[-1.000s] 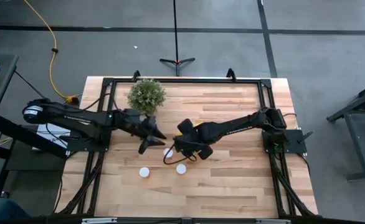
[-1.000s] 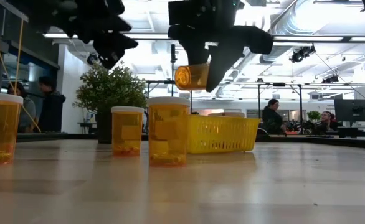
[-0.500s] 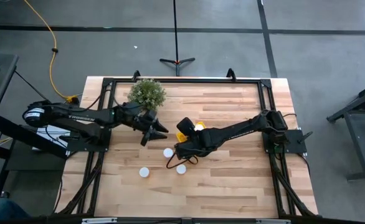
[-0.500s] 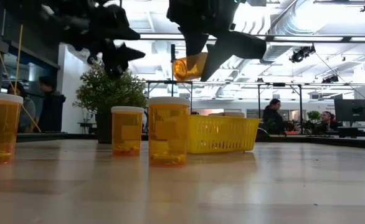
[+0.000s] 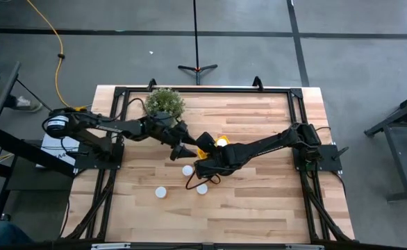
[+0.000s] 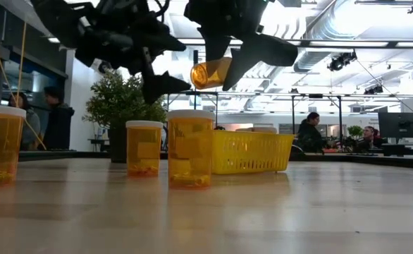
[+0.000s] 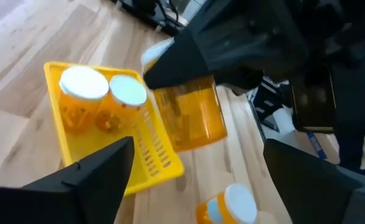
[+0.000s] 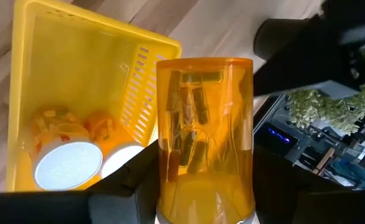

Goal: Pick and place pill bottles into a basket
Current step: Adjust the orange pill bottles

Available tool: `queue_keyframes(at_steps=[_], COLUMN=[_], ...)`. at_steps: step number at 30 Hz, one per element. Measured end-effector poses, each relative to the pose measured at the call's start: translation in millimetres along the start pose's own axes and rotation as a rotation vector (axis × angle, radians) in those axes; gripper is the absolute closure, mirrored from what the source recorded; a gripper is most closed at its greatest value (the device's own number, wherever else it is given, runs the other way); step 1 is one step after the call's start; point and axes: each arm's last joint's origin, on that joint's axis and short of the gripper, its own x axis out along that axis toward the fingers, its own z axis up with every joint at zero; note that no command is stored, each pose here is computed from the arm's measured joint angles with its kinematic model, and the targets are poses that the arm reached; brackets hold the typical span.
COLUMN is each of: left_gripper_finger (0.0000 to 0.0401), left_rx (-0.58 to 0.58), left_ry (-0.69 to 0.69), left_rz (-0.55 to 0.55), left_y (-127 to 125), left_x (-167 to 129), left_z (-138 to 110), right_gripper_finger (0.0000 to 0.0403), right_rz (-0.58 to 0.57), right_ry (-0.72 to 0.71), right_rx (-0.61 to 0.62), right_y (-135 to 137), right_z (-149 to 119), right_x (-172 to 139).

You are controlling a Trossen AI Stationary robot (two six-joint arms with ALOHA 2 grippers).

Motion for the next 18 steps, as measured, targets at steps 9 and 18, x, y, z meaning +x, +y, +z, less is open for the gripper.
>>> queue_keyframes(at_steps=[9,18], left_gripper_finger=[0.0029,0.0029], left_rx=[0.01,-0.005], left_ry=[-0.026,-0.035], left_rz=[0.0,-0.095], left_y=[0,-5], left_x=[2,2], left_z=[3,7], right_gripper_finger=[0.0231,0.0225], right_rz=[0.007,-0.032], right_ry=[-0.077,-0.106], right_rx=[0.036,-0.007], right_y=[-8,-12], right_z=[-5,-1], right_x=[-13,-14])
